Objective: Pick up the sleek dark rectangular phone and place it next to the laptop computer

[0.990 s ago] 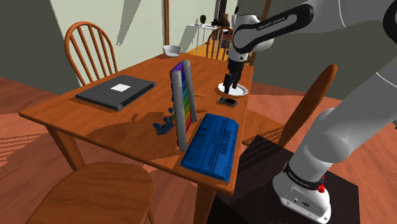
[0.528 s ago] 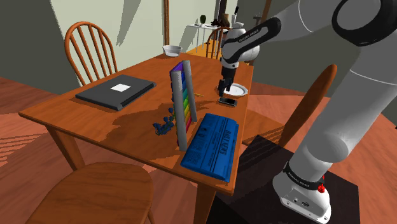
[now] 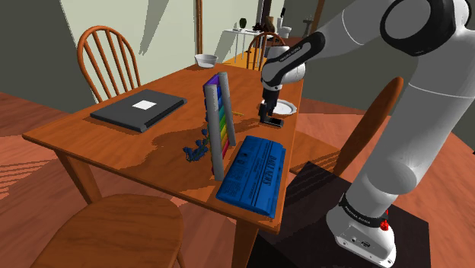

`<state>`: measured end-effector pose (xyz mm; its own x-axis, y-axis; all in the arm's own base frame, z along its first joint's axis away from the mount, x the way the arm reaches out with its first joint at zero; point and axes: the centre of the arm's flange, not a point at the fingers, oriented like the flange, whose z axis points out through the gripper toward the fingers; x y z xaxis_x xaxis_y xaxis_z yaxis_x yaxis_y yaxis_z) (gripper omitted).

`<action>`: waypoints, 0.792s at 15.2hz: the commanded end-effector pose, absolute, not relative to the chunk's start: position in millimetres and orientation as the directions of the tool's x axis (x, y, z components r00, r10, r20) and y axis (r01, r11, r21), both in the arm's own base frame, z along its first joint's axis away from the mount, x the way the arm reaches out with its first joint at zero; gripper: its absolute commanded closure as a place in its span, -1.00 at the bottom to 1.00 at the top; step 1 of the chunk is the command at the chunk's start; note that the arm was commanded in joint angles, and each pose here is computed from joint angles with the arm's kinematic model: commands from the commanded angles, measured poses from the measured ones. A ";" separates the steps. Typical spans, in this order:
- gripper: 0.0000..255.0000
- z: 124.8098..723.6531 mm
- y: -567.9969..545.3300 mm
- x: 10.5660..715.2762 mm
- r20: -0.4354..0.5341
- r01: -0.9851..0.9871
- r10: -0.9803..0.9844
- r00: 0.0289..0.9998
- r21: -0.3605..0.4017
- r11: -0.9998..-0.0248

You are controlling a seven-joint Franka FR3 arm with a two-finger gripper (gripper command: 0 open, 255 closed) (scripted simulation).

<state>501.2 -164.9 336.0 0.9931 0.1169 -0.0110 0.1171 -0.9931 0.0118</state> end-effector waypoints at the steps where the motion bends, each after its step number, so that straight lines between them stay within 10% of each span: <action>1: -1.00 332.0 -164.9 500.5 -0.011 0.117 0.117 0.993 0.012 -0.993; 7: -1.00 332.1 -164.9 500.6 -0.011 0.117 0.117 0.993 0.012 -0.993; 8: 1.00 332.1 -164.9 500.6 -0.011 0.117 0.117 0.993 0.012 -0.993; 12: 1.00 332.1 -164.9 500.6 -0.011 0.117 0.117 0.993 0.012 -0.993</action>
